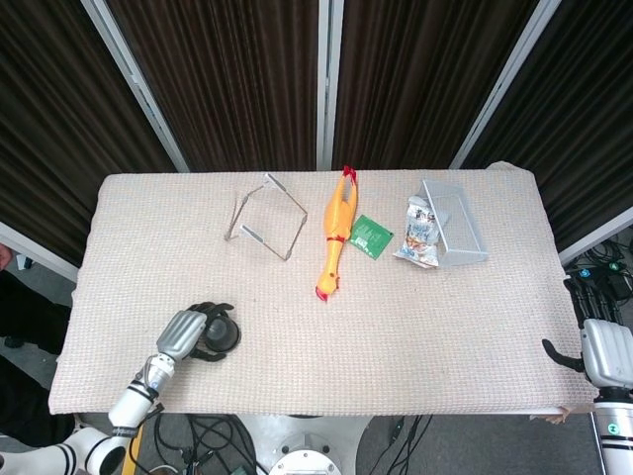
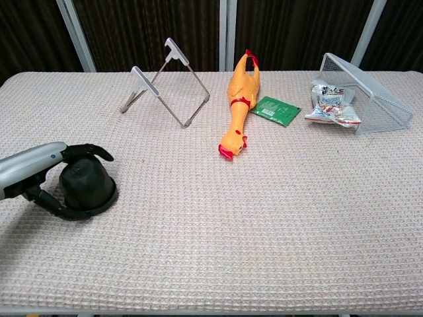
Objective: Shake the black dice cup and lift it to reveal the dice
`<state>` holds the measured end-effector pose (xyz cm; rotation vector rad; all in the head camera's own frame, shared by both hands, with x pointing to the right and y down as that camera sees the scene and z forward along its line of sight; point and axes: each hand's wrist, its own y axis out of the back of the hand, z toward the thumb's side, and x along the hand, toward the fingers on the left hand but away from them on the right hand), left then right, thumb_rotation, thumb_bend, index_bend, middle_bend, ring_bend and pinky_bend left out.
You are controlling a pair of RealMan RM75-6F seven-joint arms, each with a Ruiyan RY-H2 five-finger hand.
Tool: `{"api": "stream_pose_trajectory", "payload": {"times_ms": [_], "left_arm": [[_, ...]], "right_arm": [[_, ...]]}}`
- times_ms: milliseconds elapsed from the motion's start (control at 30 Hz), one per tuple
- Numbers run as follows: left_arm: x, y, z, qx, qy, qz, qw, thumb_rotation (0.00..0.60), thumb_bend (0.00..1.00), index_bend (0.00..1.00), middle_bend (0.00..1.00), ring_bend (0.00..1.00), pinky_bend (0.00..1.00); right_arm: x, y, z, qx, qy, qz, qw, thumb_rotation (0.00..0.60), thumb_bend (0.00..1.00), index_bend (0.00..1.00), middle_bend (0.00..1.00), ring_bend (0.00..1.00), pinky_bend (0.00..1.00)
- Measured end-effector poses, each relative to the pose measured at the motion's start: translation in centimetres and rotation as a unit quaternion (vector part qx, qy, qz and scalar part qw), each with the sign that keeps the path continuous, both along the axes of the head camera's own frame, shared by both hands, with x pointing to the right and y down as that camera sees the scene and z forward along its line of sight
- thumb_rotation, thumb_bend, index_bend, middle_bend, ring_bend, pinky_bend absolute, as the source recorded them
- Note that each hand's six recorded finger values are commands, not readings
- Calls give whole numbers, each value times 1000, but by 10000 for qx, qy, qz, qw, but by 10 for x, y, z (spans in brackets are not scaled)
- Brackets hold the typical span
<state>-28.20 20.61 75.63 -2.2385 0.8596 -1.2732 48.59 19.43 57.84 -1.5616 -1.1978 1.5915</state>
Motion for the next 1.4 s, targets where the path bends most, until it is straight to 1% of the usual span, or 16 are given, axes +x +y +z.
{"api": "stream_pose_trajectory", "payload": {"times_ms": [200, 500, 700, 900, 1000, 1100, 1200, 1267, 1333, 1400], "left_arm": [[1, -1, -1, 59, 19, -20, 10000, 600, 175, 240, 381, 264, 300], [3, -7, -9, 235, 93, -59, 9997, 600, 228, 286, 439, 325, 365], [4, -15, -18, 350, 116, -74, 9993, 600, 248, 353, 482, 373, 417], [5, -24, -23, 250, -77, 92, 9996, 600, 248, 424, 506, 397, 447], [5, -43, -35, 395, -146, 146, 9990, 600, 248, 451, 528, 419, 472], [8, -69, -55, 664, -154, 188, 9975, 600, 248, 466, 532, 423, 477], [16, -100, -85, 1060, -87, 232, 9941, 600, 249, 468, 532, 423, 477], [25, -123, -113, 1411, 52, 197, 9898, 600, 249, 468, 532, 423, 477], [33, -143, -142, 1779, 254, 52, 9837, 600, 249, 468, 532, 423, 478], [33, -154, -156, 1962, 376, -145, 9797, 600, 249, 468, 533, 423, 480]], "right_arm": [[1, 1, 0, -6, 2, 14, 10000, 600, 145, 0, 0, 0, 0], [2, 1, 0, -10, 0, 19, 10000, 600, 146, 0, 0, 0, 0], [3, 2, 1, -19, 4, 39, 10000, 600, 146, 0, 0, 0, 0], [4, 2, 1, -21, -4, 37, 10000, 600, 146, 0, 0, 0, 0], [4, 2, -1, 18, -2, 40, 10000, 600, 146, 0, 0, 0, 0], [5, 1, -3, 50, 2, 47, 10000, 600, 145, 0, 0, 0, 0], [5, 3, -2, 27, 0, 45, 10000, 600, 145, 0, 0, 0, 0], [4, 4, 0, -5, -7, 40, 10000, 600, 145, 0, 0, 0, 0], [4, 5, 1, -28, -20, 39, 10000, 600, 145, 0, 0, 0, 0], [5, 5, 1, -33, -36, 50, 10000, 600, 145, 0, 0, 0, 0]]}}
